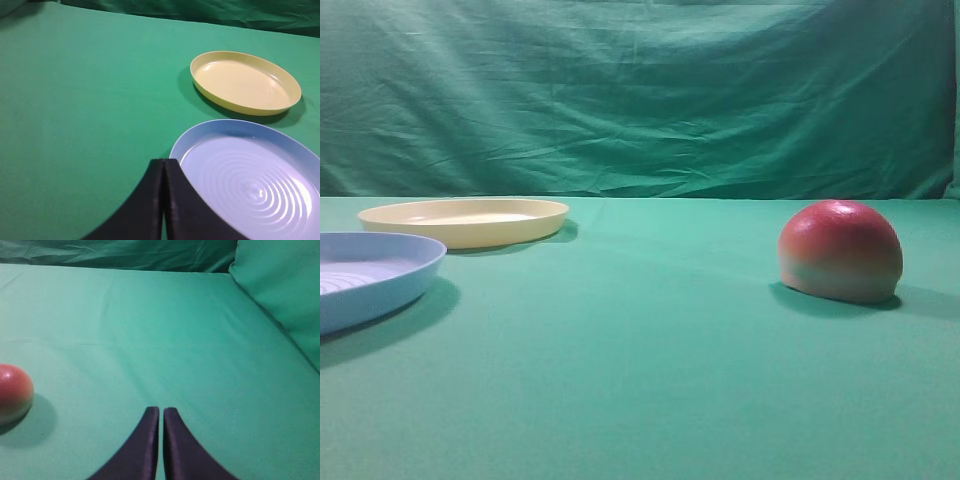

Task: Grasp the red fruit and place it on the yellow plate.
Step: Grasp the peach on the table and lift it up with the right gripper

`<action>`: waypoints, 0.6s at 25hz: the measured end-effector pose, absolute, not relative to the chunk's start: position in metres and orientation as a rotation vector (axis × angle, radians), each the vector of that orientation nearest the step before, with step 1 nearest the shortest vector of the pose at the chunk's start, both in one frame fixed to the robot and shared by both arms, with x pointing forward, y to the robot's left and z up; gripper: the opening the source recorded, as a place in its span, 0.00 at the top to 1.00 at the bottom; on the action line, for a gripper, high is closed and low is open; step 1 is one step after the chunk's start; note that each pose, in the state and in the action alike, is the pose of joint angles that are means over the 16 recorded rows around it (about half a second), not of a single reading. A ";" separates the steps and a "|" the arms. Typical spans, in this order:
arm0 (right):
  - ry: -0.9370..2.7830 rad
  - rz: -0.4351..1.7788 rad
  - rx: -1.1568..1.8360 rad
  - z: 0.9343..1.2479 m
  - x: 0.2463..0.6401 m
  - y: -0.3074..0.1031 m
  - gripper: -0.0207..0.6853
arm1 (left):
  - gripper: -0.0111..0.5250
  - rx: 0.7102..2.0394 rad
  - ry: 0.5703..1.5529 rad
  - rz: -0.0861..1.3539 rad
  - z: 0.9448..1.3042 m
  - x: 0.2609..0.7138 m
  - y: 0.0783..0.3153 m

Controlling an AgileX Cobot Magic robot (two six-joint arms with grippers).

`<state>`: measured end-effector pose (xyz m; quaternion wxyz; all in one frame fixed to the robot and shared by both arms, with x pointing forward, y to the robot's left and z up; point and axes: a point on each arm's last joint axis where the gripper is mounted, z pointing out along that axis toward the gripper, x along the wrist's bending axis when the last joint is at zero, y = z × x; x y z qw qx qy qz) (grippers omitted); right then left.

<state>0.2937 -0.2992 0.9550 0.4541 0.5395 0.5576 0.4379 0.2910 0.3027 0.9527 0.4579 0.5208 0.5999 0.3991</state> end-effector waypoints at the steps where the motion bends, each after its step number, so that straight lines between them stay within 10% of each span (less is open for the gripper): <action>1: 1.356 1.099 1.317 0.957 0.294 -0.299 0.97 | 0.98 1.283 1.478 0.983 0.953 0.291 0.303; 15: 1.204 1.239 1.250 1.013 0.296 -0.298 0.97 | 0.98 1.283 1.478 0.983 0.953 0.291 0.303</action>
